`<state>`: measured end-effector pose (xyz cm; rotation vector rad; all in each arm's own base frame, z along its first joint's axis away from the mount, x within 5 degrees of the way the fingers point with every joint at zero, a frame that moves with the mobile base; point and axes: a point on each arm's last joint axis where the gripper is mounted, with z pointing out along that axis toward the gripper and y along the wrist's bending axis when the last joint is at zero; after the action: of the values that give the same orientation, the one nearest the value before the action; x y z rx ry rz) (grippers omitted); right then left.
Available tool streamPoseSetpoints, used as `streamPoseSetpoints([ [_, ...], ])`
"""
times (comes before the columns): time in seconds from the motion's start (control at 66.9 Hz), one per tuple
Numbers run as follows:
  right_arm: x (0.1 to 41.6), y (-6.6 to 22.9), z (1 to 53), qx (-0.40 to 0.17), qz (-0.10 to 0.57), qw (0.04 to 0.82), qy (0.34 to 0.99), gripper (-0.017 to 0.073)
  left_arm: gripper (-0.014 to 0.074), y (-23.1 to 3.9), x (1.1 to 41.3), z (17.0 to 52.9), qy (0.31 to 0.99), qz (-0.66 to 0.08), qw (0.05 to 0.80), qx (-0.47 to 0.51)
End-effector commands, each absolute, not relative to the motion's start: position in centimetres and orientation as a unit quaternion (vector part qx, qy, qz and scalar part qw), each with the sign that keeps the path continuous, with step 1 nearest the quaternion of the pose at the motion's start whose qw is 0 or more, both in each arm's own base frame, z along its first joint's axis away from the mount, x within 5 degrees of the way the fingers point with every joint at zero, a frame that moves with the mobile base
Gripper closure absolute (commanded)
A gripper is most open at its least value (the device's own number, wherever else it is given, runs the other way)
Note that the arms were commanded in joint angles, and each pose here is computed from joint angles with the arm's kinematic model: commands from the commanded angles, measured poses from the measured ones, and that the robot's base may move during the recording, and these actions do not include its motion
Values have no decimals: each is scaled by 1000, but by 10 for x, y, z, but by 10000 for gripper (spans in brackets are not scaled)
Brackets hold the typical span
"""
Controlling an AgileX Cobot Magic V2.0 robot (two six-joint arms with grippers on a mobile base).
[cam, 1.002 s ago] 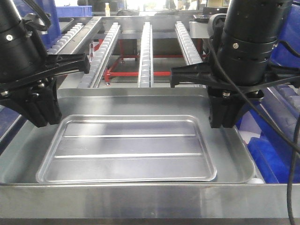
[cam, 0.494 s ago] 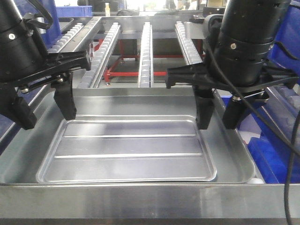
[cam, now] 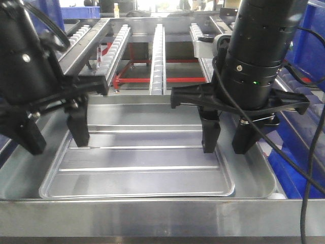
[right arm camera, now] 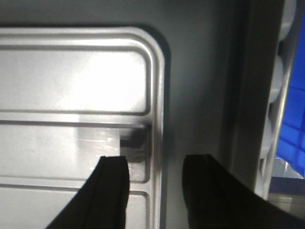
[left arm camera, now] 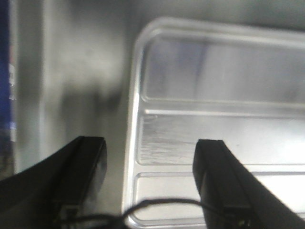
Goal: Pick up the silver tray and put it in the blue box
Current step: 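Lower both open grippers toward the side rims of the silver tray, then close both grippers on the opposite side rims of the tray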
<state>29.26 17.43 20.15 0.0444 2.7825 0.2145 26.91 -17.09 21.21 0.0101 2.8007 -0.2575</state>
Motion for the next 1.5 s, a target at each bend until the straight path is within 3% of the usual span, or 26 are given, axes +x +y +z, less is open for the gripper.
streamPoseSetpoints([
  [0.0, 298, 177, 220, 9, 95, 209, 973, 165, 278, -179, 271, 226, 975, -111, 193, 10],
  [0.673, 298, 177, 210, 10, 83, 189, 978, 167, 280, -178, 273, 205, 984, -72, 161, 23],
  [1.002, 298, 178, 210, 10, 83, 190, 978, 167, 401, -176, 273, 205, 984, -62, 162, 31],
  [1.346, 298, 177, 210, 10, 83, 189, 978, 167, 419, -176, 273, 205, 985, -61, 160, 29],
  [1.481, 298, 178, 210, 10, 83, 190, 978, 167, 482, -176, 273, 205, 985, -61, 160, 29],
])
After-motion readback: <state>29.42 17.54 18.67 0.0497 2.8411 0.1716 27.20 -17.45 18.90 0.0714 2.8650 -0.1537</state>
